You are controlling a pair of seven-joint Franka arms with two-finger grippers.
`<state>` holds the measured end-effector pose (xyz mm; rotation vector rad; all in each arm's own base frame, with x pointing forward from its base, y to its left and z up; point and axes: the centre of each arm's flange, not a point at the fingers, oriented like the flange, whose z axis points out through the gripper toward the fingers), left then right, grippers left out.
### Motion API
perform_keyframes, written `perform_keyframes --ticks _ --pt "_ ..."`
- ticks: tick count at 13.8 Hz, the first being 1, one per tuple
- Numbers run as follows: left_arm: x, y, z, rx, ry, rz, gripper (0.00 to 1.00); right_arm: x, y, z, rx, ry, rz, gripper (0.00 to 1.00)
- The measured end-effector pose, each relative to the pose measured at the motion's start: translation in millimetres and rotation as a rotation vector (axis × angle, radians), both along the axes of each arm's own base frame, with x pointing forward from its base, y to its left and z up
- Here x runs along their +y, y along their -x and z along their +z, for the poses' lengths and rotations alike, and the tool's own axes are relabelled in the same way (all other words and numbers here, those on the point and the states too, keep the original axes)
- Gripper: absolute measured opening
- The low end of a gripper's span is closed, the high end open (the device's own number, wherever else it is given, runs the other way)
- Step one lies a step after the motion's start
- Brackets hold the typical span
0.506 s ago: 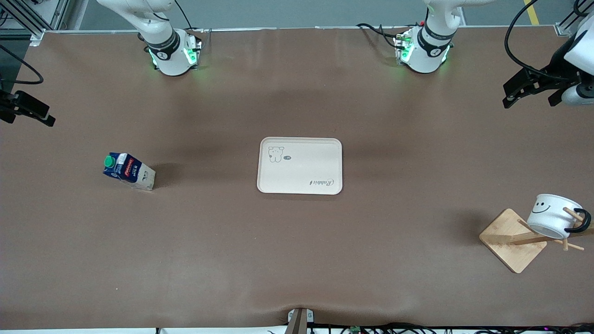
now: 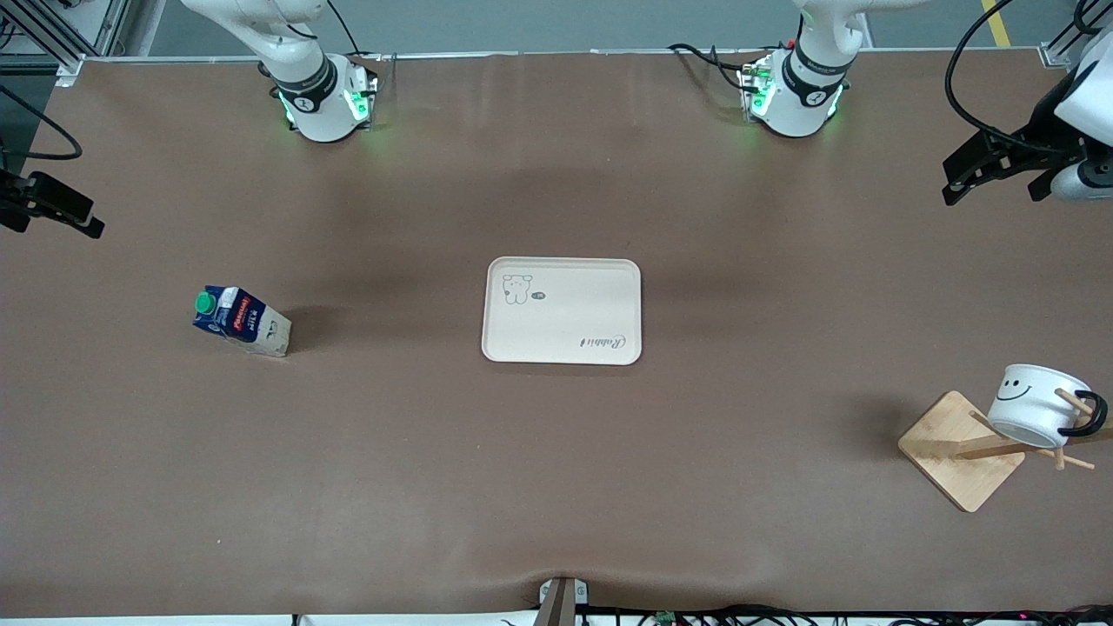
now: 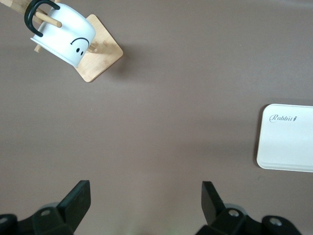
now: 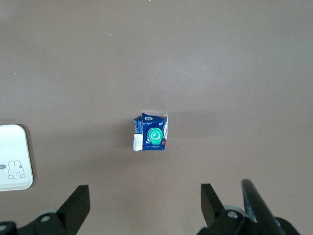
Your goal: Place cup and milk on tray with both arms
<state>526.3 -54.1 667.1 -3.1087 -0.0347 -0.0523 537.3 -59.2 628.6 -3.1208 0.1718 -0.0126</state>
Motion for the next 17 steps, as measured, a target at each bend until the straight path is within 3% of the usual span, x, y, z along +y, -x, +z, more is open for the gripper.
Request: perform_keyframes --ticks 3,8,13,17 --pt "6 -8 -6 0.007 0.002 0.01 1.0 0 -6 -11 0.02 -0.003 0.002 1.0" --pt "46 -23 -21 -0.043 0.005 0.083 1.0 -3 -17 -34 0.062 -0.008 -0.001 1.0" --pt "89 -33 -54 -0.103 0.005 0.156 1.0 -3 -45 -91 0.148 -0.018 0.004 1.0" --pt "105 -36 -85 -0.125 0.03 0.19 1.0 -4 -49 -96 0.159 -0.019 0.004 1.0"
